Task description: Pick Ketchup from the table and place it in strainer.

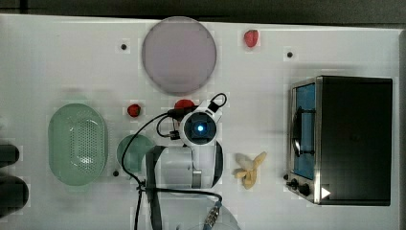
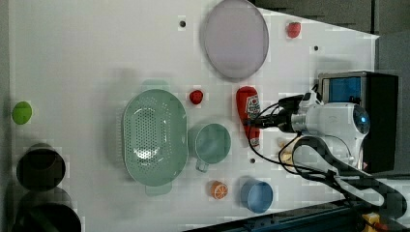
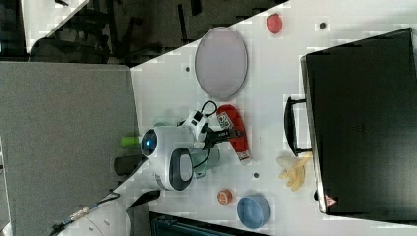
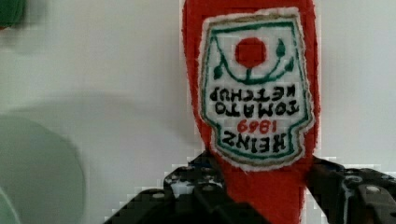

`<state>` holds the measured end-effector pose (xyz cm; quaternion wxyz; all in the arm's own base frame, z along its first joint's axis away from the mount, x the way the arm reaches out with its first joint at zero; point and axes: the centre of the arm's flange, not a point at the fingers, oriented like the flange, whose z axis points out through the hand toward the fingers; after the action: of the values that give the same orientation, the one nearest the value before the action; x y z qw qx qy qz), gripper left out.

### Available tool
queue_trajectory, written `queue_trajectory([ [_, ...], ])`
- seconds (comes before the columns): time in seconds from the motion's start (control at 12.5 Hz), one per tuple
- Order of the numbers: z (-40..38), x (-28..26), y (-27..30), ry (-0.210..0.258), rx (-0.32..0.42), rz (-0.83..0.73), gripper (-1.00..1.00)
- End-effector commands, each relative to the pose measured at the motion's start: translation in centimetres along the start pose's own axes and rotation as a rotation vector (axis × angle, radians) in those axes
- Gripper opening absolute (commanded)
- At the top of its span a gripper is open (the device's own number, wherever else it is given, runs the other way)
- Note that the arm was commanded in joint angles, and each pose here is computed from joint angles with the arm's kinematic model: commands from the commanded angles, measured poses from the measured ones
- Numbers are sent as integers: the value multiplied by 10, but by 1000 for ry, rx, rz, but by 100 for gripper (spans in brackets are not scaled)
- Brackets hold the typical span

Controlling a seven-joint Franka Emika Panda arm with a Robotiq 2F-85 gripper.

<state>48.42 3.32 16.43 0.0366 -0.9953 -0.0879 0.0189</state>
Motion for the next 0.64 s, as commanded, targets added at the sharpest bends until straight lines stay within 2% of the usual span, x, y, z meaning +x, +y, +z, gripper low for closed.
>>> queue_trajectory([
  [0.08, -78, 21, 2, 113, -43, -48, 9],
  [0.16, -100, 20, 0, 113, -51, -52, 9],
  [0.4, -164, 12, -14, 67, -64, -68, 9],
  [0.64, -218, 6, -35, 42, -79, -94, 9],
])
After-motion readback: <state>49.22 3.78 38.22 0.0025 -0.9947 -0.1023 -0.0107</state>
